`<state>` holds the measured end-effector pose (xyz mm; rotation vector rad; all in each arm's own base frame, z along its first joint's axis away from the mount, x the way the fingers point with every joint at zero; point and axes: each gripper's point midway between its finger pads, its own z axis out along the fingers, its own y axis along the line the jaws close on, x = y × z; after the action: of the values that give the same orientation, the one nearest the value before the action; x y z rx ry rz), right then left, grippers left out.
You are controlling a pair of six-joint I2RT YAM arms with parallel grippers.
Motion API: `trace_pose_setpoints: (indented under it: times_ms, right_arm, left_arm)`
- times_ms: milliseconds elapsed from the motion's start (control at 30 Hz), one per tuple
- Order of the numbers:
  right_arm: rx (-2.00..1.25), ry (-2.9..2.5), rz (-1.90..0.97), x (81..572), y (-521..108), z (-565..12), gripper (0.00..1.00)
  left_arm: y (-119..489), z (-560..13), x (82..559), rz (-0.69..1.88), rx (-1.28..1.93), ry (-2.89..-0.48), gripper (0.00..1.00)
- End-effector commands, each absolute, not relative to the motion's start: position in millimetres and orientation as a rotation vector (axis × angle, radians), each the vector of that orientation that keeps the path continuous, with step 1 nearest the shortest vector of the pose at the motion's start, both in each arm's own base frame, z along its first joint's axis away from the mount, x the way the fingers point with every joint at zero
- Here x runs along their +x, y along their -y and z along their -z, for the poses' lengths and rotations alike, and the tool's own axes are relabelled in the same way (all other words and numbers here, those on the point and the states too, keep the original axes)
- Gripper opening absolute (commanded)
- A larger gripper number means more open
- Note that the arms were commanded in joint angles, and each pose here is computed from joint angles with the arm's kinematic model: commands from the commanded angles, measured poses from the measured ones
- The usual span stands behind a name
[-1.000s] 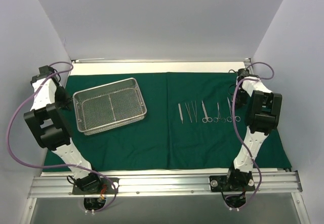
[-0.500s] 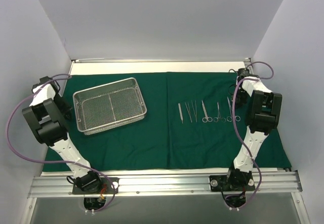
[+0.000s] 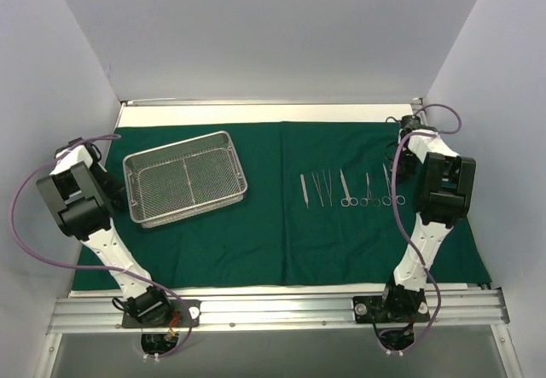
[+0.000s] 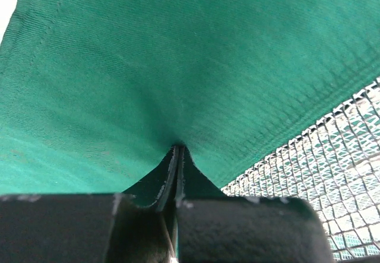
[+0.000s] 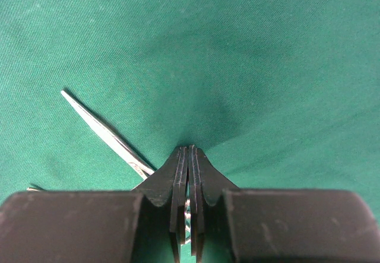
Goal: Open and lay out the surgical kit
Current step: Smooth out the surgical kit at the center of the board.
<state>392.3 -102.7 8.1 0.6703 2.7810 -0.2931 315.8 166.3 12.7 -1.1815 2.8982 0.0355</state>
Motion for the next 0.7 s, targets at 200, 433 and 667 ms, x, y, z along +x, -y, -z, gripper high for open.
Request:
trace_pose_setpoints:
  times_ms: [200, 433, 667]
  right_arm:
    - [0.716, -2.908, 0.399, 353.3, 121.6, 26.2, 0.00]
    - [0.722, -2.921, 0.407, 357.5, 127.6, 27.5, 0.00]
    - [0.717, -2.898, 0.320, 362.2, 117.0, 21.0, 0.00]
  left_arm:
    - [-206.4, 28.4, 275.6, -0.183, -1.325, -2.971, 0.02]
    - [-208.8, 34.9, 274.2, -0.161, -1.344, -2.970, 0.02]
    - [-212.3, 11.5, 309.8, -0.118, -1.288, -2.882, 0.04]
